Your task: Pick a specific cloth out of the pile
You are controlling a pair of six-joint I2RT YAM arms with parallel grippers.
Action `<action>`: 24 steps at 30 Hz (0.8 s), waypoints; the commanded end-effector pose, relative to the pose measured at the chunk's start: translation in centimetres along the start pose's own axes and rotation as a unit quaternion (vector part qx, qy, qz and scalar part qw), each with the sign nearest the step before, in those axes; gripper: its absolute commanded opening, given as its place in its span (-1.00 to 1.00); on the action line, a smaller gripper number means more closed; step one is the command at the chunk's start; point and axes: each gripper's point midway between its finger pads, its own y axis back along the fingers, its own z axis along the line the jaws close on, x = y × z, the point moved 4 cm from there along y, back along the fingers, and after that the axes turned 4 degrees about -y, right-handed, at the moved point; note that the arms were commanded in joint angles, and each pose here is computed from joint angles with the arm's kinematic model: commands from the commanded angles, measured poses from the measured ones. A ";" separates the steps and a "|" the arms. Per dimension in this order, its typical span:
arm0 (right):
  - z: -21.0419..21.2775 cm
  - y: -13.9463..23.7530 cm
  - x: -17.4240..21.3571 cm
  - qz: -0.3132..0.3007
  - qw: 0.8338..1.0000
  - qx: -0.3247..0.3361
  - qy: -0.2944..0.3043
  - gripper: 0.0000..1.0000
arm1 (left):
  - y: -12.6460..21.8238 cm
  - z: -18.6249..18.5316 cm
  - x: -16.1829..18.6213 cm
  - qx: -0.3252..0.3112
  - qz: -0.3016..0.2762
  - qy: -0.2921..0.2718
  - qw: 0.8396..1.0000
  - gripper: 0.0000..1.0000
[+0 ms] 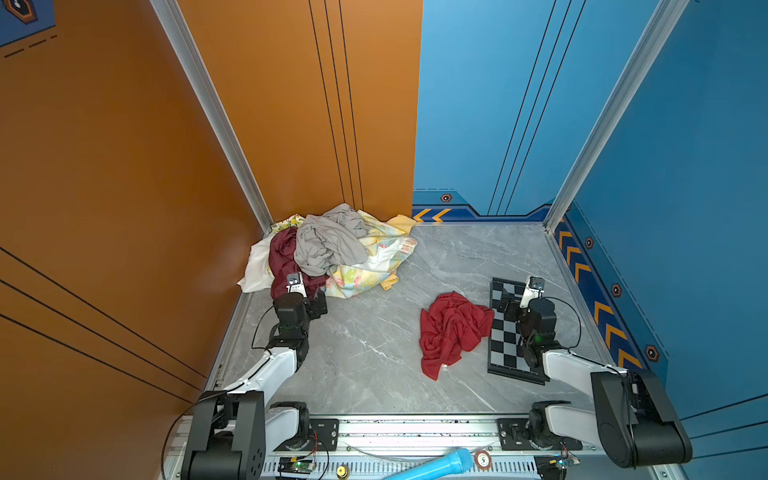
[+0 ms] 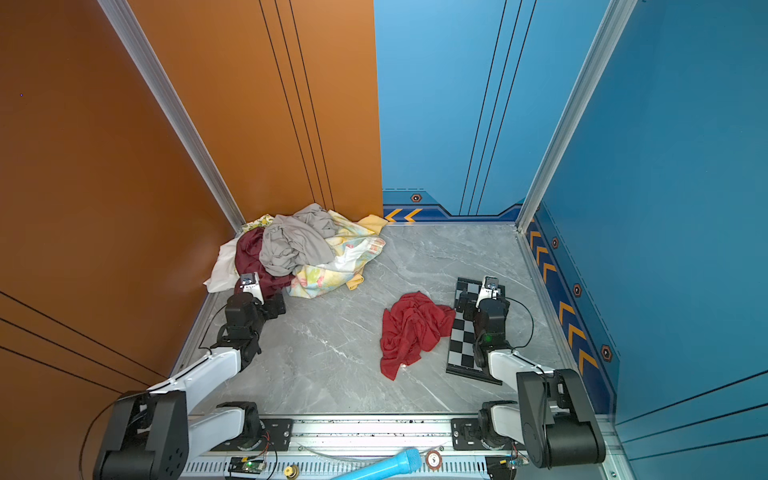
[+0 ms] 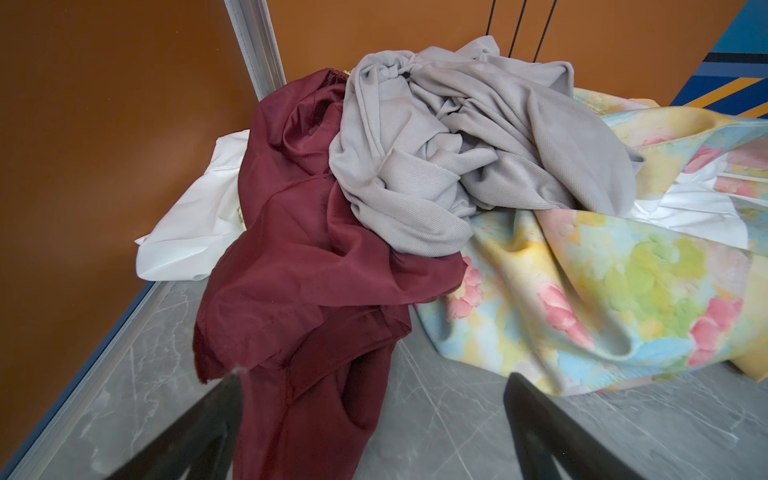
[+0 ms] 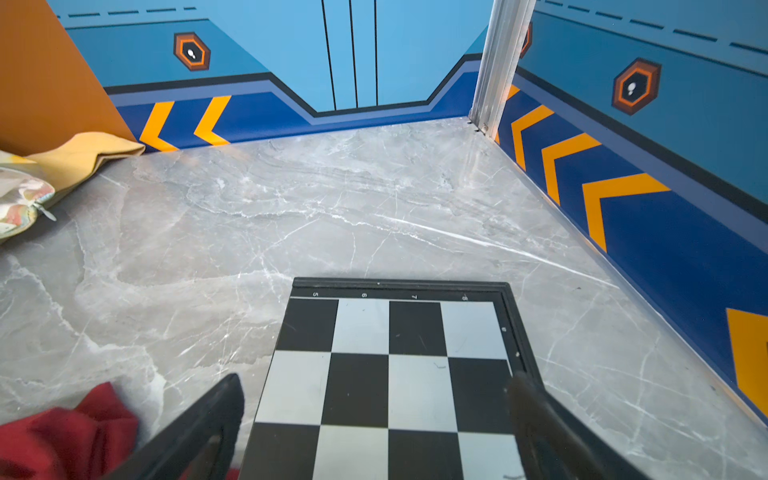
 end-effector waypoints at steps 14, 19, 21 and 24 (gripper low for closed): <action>0.1 -1.0 -0.9 -0.014 1.000 -0.007 -0.003 0.99 | -4.4 -2.3 1.8 0.008 -0.031 -0.038 0.999 0.96; 0.1 -1.4 -0.3 -0.034 0.999 -0.010 0.011 0.99 | -4.5 -2.1 1.8 -0.002 -0.030 -0.035 0.999 0.96; 0.3 -1.9 0.6 -0.036 0.999 -0.019 0.012 0.99 | -4.6 -2.0 1.8 -0.002 -0.030 -0.033 0.999 0.96; 0.7 -2.3 1.3 -0.046 0.998 -0.023 0.021 0.99 | -4.6 -2.0 1.7 -0.001 -0.030 -0.033 0.999 0.96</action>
